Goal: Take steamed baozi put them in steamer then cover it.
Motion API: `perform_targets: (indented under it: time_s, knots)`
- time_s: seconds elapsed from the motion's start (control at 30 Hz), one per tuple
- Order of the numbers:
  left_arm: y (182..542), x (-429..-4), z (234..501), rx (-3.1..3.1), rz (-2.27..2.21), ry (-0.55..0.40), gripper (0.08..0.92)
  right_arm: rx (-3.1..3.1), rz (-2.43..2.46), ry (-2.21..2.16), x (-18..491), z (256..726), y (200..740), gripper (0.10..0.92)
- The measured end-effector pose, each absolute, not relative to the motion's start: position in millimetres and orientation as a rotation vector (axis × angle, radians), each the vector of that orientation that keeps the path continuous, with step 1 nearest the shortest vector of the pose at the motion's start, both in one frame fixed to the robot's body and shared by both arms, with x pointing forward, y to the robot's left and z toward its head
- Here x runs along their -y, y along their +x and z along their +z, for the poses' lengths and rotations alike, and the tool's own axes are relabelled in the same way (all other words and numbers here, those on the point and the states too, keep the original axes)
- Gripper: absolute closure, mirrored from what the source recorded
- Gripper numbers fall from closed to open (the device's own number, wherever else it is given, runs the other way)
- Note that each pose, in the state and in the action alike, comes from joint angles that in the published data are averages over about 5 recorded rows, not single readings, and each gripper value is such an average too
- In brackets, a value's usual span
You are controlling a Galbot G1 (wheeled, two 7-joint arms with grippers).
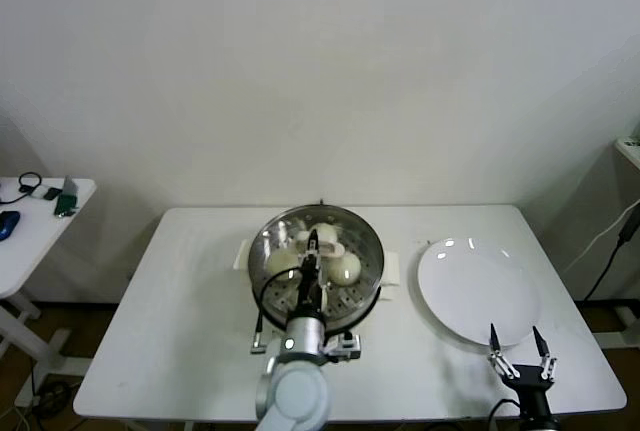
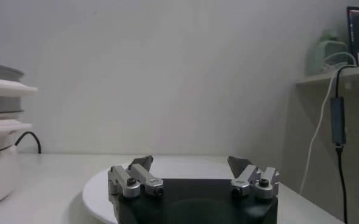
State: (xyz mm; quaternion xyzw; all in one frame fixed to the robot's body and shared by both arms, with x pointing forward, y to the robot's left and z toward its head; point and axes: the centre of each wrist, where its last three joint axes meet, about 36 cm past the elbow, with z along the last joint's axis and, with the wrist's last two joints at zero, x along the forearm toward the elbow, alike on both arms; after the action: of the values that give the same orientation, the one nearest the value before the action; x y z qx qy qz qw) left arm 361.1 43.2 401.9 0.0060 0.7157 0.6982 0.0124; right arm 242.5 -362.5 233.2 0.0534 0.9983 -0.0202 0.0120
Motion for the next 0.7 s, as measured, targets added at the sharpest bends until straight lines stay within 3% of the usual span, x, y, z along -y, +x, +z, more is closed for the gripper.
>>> perform_targets:
  time_s: [0.7]
  knots:
    - [336.3, -69.2, 433.4, -2.365, 1.977, 0.095, 0.218, -3.131, -0.042, 0.161, 361.1, 239.8, 243.3, 0.2]
